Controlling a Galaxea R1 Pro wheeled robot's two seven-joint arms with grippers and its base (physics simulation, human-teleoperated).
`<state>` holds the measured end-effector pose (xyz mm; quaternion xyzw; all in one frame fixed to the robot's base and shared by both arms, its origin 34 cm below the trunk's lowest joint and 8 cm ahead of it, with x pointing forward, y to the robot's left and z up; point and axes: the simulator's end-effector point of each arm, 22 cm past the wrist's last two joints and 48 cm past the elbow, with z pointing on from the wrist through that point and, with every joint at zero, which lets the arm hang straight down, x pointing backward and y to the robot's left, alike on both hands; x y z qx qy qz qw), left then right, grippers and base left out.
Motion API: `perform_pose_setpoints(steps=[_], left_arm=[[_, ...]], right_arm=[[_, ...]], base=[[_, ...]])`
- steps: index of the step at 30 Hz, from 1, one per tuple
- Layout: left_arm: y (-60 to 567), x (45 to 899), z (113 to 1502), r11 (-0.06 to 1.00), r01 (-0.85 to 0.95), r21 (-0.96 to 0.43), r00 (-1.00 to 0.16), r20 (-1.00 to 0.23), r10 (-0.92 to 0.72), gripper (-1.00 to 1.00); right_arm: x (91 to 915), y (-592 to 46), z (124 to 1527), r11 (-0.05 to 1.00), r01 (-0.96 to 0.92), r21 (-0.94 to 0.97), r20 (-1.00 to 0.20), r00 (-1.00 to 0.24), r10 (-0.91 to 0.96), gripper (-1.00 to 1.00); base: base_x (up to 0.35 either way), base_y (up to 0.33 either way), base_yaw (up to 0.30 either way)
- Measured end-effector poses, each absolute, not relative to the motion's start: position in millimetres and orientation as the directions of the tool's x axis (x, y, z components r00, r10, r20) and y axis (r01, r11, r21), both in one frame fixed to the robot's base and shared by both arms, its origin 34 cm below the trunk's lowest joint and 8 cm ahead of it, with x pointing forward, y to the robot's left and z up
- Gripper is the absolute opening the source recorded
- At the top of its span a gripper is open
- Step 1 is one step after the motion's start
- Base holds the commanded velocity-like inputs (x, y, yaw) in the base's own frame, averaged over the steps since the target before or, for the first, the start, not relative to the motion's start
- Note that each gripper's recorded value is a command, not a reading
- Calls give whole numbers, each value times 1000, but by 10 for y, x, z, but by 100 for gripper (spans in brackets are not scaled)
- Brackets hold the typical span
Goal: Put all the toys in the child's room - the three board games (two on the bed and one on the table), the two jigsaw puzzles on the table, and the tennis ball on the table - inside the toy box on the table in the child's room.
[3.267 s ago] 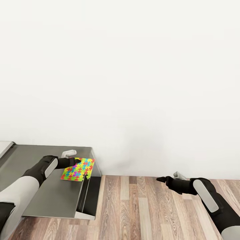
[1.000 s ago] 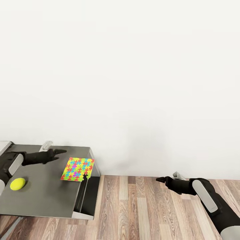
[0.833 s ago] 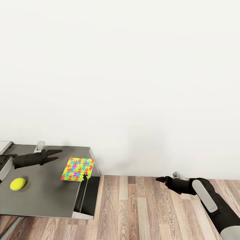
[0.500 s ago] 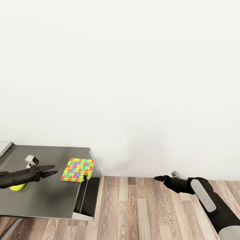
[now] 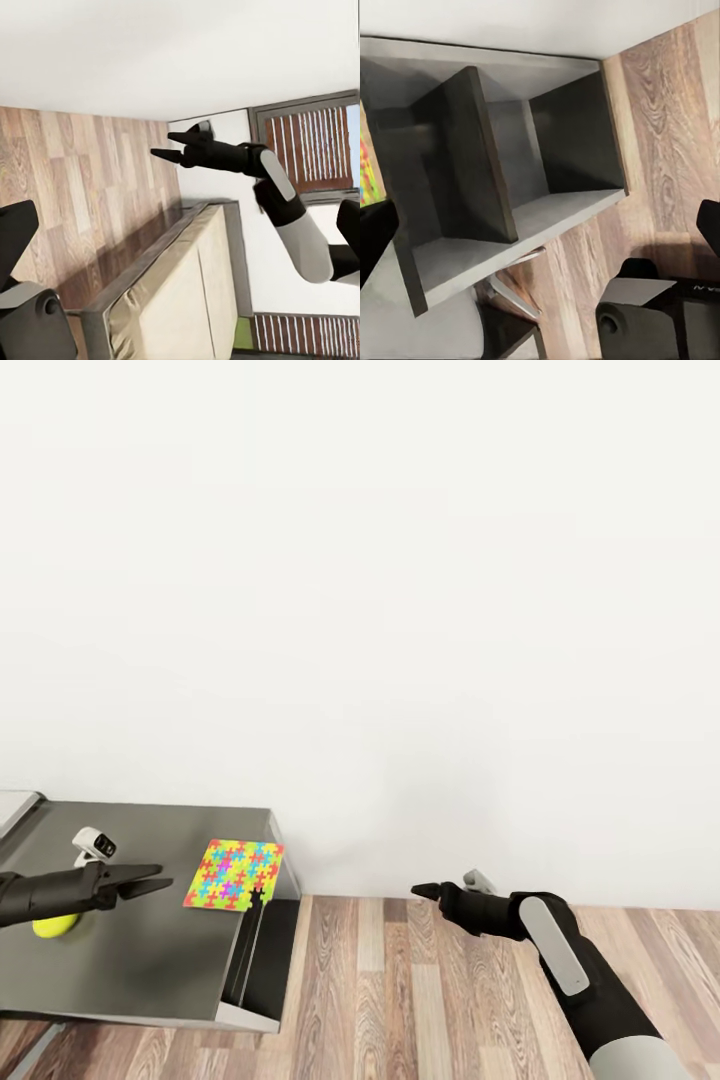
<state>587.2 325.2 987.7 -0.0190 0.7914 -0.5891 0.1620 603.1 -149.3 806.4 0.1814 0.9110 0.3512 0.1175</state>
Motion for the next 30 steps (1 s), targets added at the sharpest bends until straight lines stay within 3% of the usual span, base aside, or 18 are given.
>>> perform_pose_setpoints(steps=[30], left_arm=[[3184,5876,10153,297,227,-928,-933,-294,-208,100]], right_arm=[[6270,-1247,8416,654,199,730,-167,-876,453,100]], base=[[0,0,0]])
